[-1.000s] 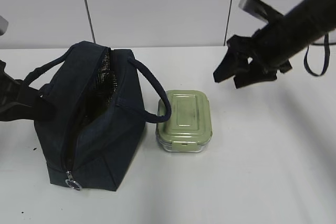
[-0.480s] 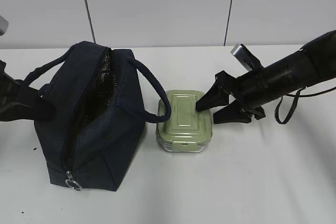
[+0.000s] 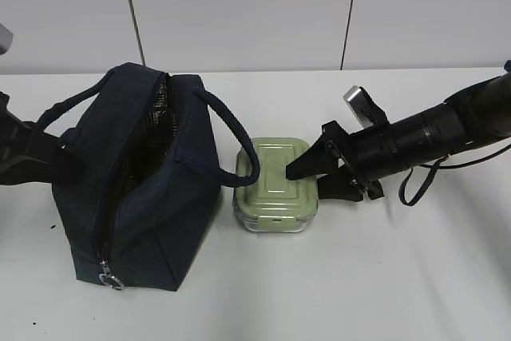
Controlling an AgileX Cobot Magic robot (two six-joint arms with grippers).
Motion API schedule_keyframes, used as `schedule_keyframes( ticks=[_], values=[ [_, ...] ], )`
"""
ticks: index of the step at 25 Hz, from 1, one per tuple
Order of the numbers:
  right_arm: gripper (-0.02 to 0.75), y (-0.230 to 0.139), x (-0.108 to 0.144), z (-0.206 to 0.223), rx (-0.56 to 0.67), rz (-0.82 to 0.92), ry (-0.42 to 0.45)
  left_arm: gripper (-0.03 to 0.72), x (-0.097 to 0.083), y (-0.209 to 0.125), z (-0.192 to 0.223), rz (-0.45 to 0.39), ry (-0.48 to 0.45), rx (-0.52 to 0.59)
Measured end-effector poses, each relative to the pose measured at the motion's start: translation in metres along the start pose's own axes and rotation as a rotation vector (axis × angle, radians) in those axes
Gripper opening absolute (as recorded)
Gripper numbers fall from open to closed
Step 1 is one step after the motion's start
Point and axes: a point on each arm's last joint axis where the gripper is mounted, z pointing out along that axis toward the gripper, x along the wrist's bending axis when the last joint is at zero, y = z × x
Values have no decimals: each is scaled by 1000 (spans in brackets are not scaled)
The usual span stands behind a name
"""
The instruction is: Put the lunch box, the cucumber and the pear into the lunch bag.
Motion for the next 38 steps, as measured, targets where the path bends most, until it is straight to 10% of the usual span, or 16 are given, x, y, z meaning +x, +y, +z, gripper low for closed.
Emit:
schedule_keyframes(
  ticks=[11,21,30,38],
  values=[
    [335,9,20,-42,-70,-111,-45,-15,0,0,0,0,-2,2],
    [335,30,133,-116,-221,-339,36,-15,0,0,0,0,-2,2],
    [333,5,238,-43,-79,-536,156,-15,0,0,0,0,0,0],
    [333,-5,220,8,47,-500,72,-15,0,0,0,0,1,-1]
  ],
)
